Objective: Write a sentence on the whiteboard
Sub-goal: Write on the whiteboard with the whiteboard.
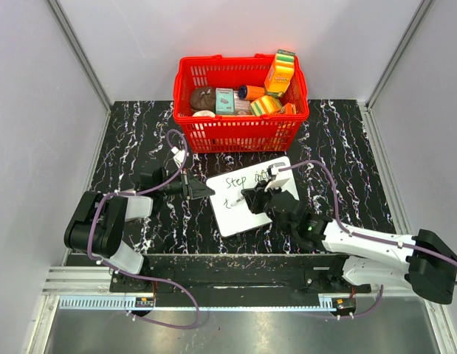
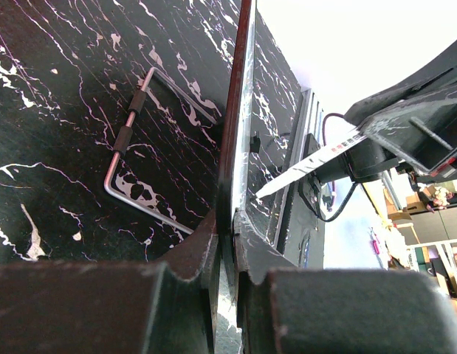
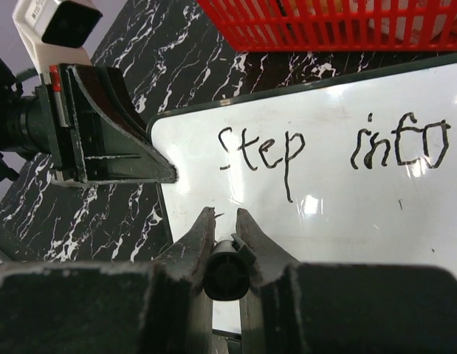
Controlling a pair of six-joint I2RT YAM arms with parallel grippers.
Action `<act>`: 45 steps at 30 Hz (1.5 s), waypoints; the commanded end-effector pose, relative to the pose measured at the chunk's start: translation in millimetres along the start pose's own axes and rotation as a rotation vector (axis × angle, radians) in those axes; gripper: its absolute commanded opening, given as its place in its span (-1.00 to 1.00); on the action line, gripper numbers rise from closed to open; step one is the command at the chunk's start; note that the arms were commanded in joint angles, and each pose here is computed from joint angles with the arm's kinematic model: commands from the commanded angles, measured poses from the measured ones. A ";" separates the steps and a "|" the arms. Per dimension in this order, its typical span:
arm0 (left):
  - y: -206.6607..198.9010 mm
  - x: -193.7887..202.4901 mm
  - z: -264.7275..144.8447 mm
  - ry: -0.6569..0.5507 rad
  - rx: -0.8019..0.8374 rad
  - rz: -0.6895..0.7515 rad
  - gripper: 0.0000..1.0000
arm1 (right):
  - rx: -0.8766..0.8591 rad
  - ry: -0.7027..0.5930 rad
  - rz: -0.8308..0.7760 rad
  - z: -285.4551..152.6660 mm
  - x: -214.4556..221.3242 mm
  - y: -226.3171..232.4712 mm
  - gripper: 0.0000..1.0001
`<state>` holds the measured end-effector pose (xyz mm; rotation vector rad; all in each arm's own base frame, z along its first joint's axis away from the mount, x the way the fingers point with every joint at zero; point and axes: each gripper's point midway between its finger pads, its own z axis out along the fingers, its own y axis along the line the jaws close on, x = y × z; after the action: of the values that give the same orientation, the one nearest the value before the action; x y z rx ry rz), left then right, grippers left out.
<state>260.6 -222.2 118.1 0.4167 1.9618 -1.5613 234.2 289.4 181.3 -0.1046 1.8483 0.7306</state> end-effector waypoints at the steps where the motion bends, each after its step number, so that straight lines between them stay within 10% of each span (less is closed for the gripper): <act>1: 4.9 -0.9 4.4 0.002 -0.002 0.083 -1.00 | -0.002 -0.120 0.010 -4.1 -41.8 10.2 -1.00; 45: 4.9 -1.2 4.5 0.002 -0.002 0.085 -1.00 | 0.004 -0.010 -0.028 5.3 -5.0 4.3 -1.00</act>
<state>260.5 -222.3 118.1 0.4171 1.9618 -1.5615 243.4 294.0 187.0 -0.1298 1.8319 0.6787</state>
